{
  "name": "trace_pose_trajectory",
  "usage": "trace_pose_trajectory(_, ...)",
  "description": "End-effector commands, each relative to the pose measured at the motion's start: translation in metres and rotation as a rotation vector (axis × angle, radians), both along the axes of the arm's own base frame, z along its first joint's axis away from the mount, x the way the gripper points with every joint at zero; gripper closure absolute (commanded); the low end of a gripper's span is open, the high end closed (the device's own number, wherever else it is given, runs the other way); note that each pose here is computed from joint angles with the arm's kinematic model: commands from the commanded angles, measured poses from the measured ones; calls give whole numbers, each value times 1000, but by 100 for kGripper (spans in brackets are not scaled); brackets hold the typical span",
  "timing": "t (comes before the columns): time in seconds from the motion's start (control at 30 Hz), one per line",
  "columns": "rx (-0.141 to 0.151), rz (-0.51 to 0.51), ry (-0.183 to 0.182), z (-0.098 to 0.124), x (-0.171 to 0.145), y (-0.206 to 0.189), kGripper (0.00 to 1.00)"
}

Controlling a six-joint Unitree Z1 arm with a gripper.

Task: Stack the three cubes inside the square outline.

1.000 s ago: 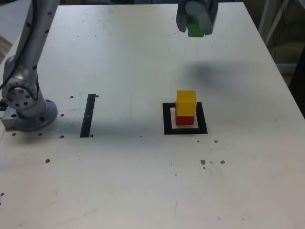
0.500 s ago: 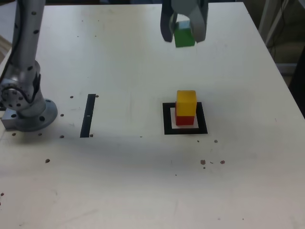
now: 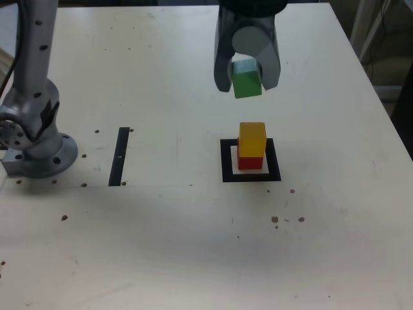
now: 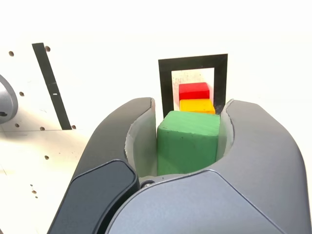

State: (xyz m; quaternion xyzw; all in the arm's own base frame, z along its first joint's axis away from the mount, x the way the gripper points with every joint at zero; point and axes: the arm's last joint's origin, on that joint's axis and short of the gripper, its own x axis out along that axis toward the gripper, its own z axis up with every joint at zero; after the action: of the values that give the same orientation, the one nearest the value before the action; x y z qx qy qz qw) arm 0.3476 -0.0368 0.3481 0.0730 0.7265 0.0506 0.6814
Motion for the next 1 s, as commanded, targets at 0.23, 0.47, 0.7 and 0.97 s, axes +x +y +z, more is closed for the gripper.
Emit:
trace_pose_trajectory(0.23,18,-21,24,-3,0,-14,100)
trace_pose_trajectory(0.47,10,-38,57,-17,13,-21,100)
trace_pose_trajectory(0.7,20,-49,69,-25,22,-26,100)
trace_pose_trajectory(0.97,37,-52,96,-35,26,-27,97)
